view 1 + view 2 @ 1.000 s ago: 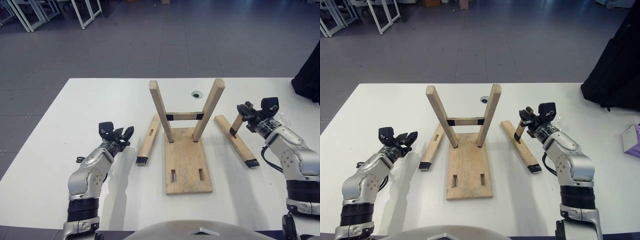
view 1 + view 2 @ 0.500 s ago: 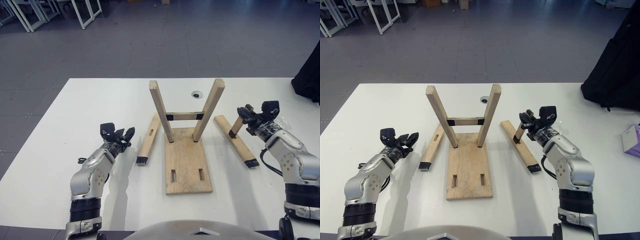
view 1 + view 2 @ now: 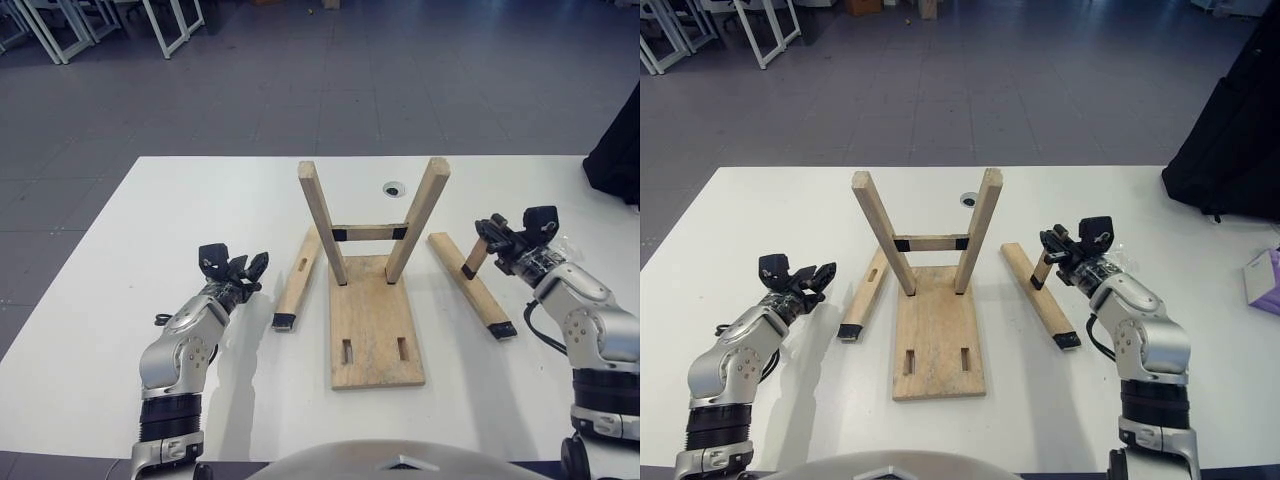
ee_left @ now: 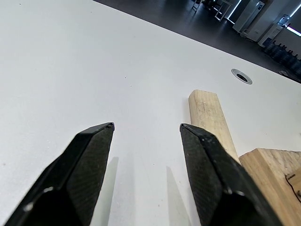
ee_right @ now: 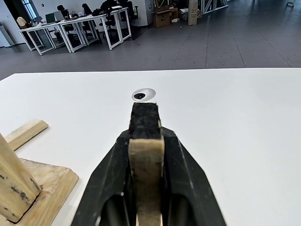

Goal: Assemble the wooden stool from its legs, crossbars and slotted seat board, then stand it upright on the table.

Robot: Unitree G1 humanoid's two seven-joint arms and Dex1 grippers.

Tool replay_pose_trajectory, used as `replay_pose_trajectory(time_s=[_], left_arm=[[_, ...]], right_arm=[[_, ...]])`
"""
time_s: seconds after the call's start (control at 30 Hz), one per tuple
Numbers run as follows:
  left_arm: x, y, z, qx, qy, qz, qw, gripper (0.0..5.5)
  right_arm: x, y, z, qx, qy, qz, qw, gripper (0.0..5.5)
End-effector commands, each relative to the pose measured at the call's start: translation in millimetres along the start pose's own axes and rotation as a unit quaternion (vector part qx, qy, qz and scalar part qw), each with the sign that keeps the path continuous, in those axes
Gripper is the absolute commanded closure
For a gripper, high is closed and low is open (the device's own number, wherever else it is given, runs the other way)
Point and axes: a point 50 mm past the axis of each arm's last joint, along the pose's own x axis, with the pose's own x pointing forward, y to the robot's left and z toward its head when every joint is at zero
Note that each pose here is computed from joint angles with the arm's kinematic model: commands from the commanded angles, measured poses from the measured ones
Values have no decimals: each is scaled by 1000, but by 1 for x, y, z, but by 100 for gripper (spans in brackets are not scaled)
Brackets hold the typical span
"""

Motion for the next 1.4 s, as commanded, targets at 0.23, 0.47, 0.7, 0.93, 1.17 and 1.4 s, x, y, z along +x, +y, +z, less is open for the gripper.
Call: replay_pose_trajectory(time_s=[0.23,0.47,0.7,0.93,1.17,1.4], left_arm=[[5,-1,4,8,3,-2,1000,291],[4,-7,-6,6,19,-13,1000,291],[5,-11,-11,1,21,-15,1000,291],[4,-12,-11,-2,16,-13,1000,291],[0,-10,-12,-3,18,-9,1000,291],[2,-10,-8,1,15,-11,1000,291]], right_arm=[[4,-9,-42,-8,47,-36,998,510],[-9,19,-116,8,100,-63,993,510],[-19,9,-140,-24,105,-103,989,510],[-11,-6,-67,-68,-14,-150,986,510],[-23,3,-55,-39,-16,-150,988,404],[-7,23,75,-46,-166,-134,976,390]])
